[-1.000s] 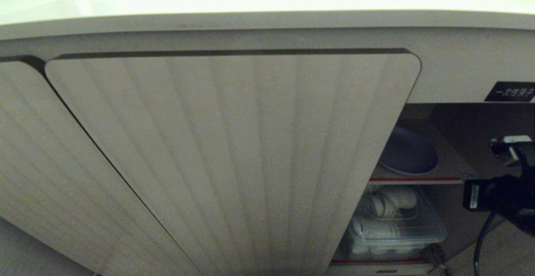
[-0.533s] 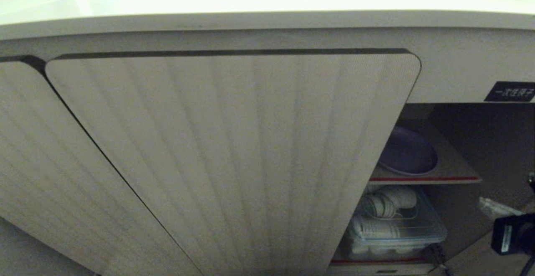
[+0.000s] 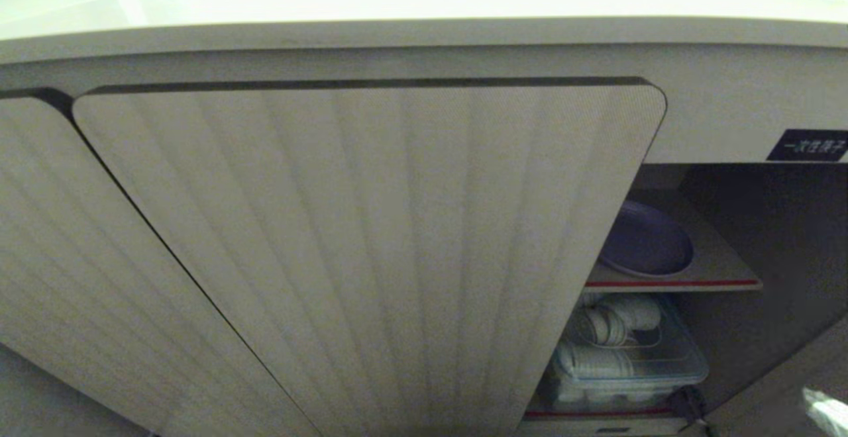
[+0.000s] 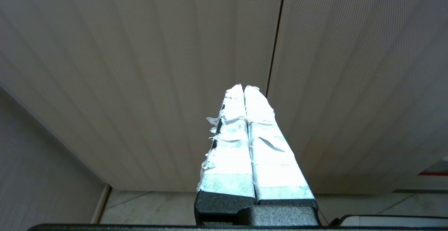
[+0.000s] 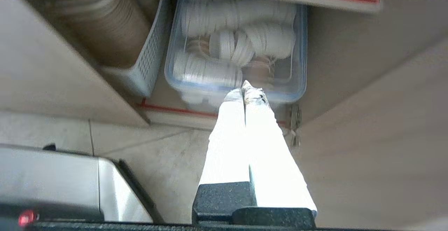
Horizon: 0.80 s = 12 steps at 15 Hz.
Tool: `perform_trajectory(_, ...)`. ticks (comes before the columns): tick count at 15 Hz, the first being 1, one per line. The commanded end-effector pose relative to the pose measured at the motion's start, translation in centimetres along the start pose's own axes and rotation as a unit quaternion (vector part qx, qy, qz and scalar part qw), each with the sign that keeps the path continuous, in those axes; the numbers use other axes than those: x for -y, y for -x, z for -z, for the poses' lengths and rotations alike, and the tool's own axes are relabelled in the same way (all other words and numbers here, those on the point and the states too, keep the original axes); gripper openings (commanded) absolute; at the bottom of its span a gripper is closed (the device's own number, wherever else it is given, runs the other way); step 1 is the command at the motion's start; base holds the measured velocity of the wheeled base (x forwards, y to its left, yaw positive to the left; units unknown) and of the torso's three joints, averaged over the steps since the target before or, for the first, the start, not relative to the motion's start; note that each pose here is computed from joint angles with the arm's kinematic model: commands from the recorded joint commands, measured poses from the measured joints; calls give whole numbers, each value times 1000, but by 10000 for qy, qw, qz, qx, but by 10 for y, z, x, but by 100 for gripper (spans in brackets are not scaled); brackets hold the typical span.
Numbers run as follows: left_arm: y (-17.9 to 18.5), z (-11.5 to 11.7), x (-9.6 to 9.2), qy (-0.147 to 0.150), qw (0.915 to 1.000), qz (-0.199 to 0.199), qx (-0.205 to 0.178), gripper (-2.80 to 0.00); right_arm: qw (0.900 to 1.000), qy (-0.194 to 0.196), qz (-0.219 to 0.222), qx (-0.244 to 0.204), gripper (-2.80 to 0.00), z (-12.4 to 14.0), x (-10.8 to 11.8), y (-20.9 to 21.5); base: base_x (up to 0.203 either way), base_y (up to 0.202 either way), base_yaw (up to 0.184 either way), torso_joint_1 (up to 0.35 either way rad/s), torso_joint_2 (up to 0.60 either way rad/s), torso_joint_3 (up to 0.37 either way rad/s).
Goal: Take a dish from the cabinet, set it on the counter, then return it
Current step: Close the cabinet door
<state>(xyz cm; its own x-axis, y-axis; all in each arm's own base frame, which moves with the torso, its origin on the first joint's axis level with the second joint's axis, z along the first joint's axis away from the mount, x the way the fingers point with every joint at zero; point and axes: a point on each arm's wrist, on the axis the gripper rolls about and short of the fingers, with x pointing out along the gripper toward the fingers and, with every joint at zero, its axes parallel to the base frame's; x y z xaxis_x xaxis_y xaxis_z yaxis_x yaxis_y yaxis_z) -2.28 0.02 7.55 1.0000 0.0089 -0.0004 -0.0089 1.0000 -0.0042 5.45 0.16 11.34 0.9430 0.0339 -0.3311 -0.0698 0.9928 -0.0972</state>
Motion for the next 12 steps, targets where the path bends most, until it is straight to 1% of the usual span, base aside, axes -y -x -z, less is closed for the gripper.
perform_trajectory(1, 0, 0, 0, 2, 10000, -1, 2, -280, 9992, 31, -9, 402, -280, 12, -2, 20, 0, 0, 0, 0, 0, 0)
perform_trajectory(3, 0, 0, 0, 2, 10000, -1, 2, -280, 9982, 80, -115, 586, -280, 25, -4, 30, 0, 0, 0, 0, 0, 0)
perform_trajectory(5, 0, 0, 0, 2, 10000, -1, 2, -280, 9975, 122, -225, 664, -280, 35, -5, 37, 0, 0, 0, 0, 0, 0)
perform_trajectory(7, 0, 0, 0, 2, 10000, -4, 2, -280, 9974, 122, -129, 693, -280, 43, -4, 42, 0, 0, 0, 0, 0, 0)
perform_trajectory(8, 0, 0, 0, 2, 10000, -1, 2, -280, 9979, 131, -19, 632, -280, 43, -4, 41, 0, 0, 0, 0, 0, 0)
perform_trajectory(10, 0, 0, 0, 2, 10000, -3, 2, -280, 9980, 112, 45, 616, -280, 43, -4, 41, 0, 0, 0, 0, 0, 0)
perform_trajectory(12, 0, 0, 0, 2, 10000, -1, 2, -280, 9976, 6, 285, 632, -280, 44, -4, 42, 0, 0, 0, 0, 0, 0)
